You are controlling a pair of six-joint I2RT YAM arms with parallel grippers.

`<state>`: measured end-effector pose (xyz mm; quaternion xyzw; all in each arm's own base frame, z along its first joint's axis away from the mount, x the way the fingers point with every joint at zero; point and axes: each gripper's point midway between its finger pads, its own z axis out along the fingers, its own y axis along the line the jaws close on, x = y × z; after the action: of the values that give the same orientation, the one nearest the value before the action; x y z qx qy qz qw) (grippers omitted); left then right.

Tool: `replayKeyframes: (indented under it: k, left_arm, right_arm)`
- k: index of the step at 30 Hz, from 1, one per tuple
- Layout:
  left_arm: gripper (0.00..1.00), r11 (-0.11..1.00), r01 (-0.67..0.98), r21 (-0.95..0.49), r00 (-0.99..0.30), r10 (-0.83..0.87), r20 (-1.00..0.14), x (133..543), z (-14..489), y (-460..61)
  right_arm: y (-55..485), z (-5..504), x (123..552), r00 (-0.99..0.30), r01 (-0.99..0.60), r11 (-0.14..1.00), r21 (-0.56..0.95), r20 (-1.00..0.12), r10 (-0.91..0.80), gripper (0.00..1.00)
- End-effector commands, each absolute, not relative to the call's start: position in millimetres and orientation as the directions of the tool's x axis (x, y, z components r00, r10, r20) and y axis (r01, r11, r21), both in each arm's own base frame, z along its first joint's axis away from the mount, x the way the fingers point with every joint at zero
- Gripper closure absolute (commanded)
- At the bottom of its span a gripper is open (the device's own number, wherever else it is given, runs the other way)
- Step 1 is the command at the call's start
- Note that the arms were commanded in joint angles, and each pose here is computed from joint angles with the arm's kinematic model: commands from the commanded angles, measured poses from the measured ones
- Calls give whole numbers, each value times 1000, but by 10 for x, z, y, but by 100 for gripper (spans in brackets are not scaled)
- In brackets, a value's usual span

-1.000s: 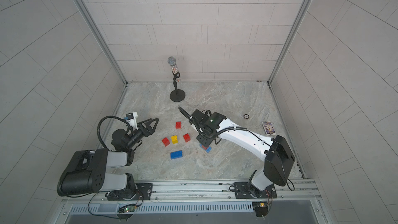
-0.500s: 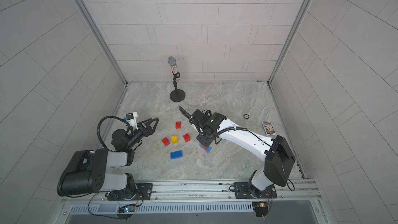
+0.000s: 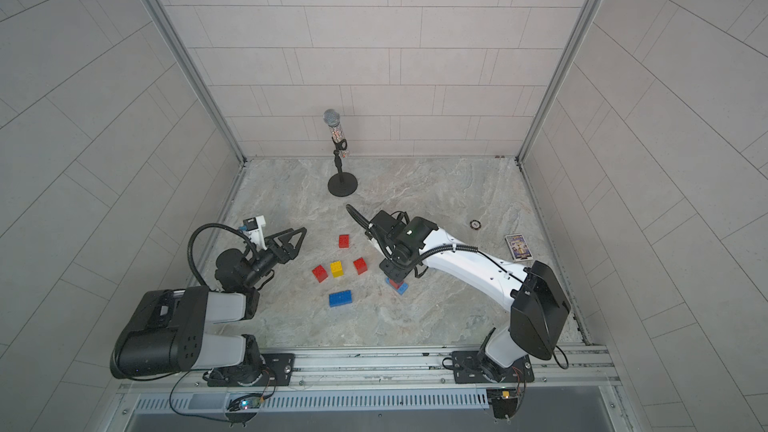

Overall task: Assemble the number 1 with lego
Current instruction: Assemble the lego brick with the lego brick.

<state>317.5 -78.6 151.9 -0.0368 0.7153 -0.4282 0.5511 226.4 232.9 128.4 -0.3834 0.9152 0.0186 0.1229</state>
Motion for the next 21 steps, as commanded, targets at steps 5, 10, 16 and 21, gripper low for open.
replayKeyframes:
  k: [5, 10, 16, 21]
  left_arm:
    - [0, 628, 453, -632, -355, -524, -774, 3185, 1638, -778]
    - [0, 629, 453, -633, -354, -524, -774, 3187, 1638, -774]
    - [0, 627, 453, -634, -357, -524, -773, 3188, 1635, -777]
    - [0, 625, 452, -636, -360, -525, -771, 3199, 1632, -778]
  right_arm:
    - [2210, 1139, 2062, -690, -716, 697, -30, -114, -714, 69]
    - [2278, 1468, 2184, -673, -720, 692, -55, -184, -716, 40]
    - [2337, 1856, 2402, -658, -700, 708, -92, -299, -691, 30]
    - [2267, 2072, 2834, -673, -621, 774, -127, -420, -609, 29]
